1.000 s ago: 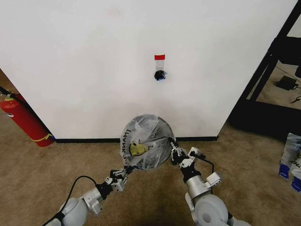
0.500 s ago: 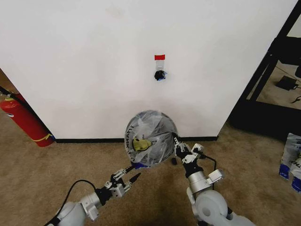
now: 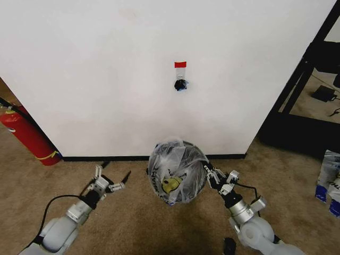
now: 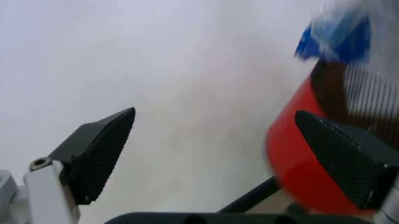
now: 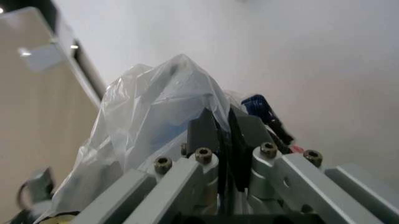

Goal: Pick up the garbage bag from the wall and place it over the trash bin.

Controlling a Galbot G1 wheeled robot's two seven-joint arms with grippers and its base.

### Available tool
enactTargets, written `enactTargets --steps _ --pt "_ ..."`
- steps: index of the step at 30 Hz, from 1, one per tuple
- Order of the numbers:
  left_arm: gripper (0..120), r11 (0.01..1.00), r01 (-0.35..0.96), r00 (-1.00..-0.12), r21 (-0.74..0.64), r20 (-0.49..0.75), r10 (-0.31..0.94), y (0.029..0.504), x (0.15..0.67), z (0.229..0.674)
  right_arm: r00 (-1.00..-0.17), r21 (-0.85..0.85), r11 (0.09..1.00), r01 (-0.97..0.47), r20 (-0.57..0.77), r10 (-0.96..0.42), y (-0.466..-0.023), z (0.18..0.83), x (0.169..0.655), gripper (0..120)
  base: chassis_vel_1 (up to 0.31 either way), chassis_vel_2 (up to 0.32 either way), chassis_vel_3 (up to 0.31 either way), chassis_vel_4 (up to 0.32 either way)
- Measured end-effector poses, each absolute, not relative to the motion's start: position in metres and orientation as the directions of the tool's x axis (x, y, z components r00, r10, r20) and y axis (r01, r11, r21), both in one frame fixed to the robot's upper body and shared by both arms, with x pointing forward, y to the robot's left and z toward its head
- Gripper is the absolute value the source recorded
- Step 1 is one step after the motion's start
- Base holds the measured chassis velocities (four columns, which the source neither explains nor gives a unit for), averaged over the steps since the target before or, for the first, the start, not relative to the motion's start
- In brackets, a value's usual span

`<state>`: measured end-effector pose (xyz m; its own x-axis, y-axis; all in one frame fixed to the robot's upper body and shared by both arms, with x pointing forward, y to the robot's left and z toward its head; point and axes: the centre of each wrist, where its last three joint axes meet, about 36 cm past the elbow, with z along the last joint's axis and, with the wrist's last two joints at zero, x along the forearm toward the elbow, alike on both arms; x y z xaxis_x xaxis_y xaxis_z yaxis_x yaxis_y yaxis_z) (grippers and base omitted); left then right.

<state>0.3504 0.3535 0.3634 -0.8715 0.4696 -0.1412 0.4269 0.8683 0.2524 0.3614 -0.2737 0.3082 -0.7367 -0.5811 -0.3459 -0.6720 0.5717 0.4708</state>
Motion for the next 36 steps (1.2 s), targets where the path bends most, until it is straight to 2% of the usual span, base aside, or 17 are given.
enactTargets --steps 4,9,13,15,18,19,22,26,31,34,36 --pt "100 0.877 0.468 -0.864 0.112 -0.149 0.480 0.332 0.346 0.381 -0.684 0.462 0.513 -0.723 -0.380 -0.623 -0.286 0.299 0.368 1 0.000 0.000 0.000 0.000" --pt "100 0.836 0.482 -0.876 -0.262 -0.132 0.463 0.302 0.350 0.417 -0.571 0.433 0.395 -0.810 -0.434 -0.697 -0.336 0.281 0.383 1 0.000 0.000 0.000 0.000" --pt "100 0.799 0.488 -0.870 -0.351 -0.119 0.479 0.294 0.353 0.429 -0.535 0.413 0.367 -0.834 -0.439 -0.722 -0.362 0.278 0.391 1 0.000 0.000 0.000 0.000" --pt "100 0.807 0.495 -0.866 -0.322 -0.110 0.487 0.292 0.353 0.429 -0.550 0.408 0.388 -0.826 -0.435 -0.713 -0.365 0.280 0.393 1 0.000 0.000 0.000 0.000" --pt "100 0.847 0.514 -0.858 -0.133 -0.096 0.505 0.286 0.346 0.428 -0.655 0.398 0.523 -0.754 -0.391 -0.646 -0.355 0.286 0.396 1 0.000 0.000 0.000 0.000" --pt "100 0.847 0.514 -0.858 -0.133 -0.096 0.505 0.286 0.346 0.428 -0.655 0.398 0.523 -0.754 -0.391 -0.646 -0.355 0.286 0.396 1 0.000 0.000 0.000 0.000" --pt "100 0.815 0.578 -0.804 0.039 -0.146 0.577 0.271 0.330 0.434 -0.746 0.392 0.636 -0.665 -0.369 -0.554 -0.319 0.296 0.393 1 0.000 0.000 0.000 0.000" --pt "100 0.782 0.619 -0.764 0.077 -0.170 0.622 0.263 0.323 0.440 -0.762 0.385 0.659 -0.646 -0.371 -0.531 -0.297 0.300 0.386 1 0.000 0.000 0.000 0.000" --pt "77 0.740 0.661 -0.718 0.126 -0.181 0.672 0.248 0.315 0.436 -0.844 0.396 0.753 -0.526 -0.352 -0.405 -0.215 0.314 0.353 1 0.000 0.000 0.000 0.000" --pt "70 0.737 0.659 -0.719 0.151 -0.161 0.676 0.245 0.312 0.430 -0.855 0.377 0.778 -0.502 -0.351 -0.382 -0.202 0.314 0.347 1 0.000 0.000 0.000 0.000" --pt "60 0.741 0.640 -0.730 0.205 -0.142 0.669 0.241 0.305 0.426 -0.862 0.347 0.805 -0.482 -0.352 -0.364 -0.192 0.312 0.341 1 0.000 0.000 0.000 0.000"
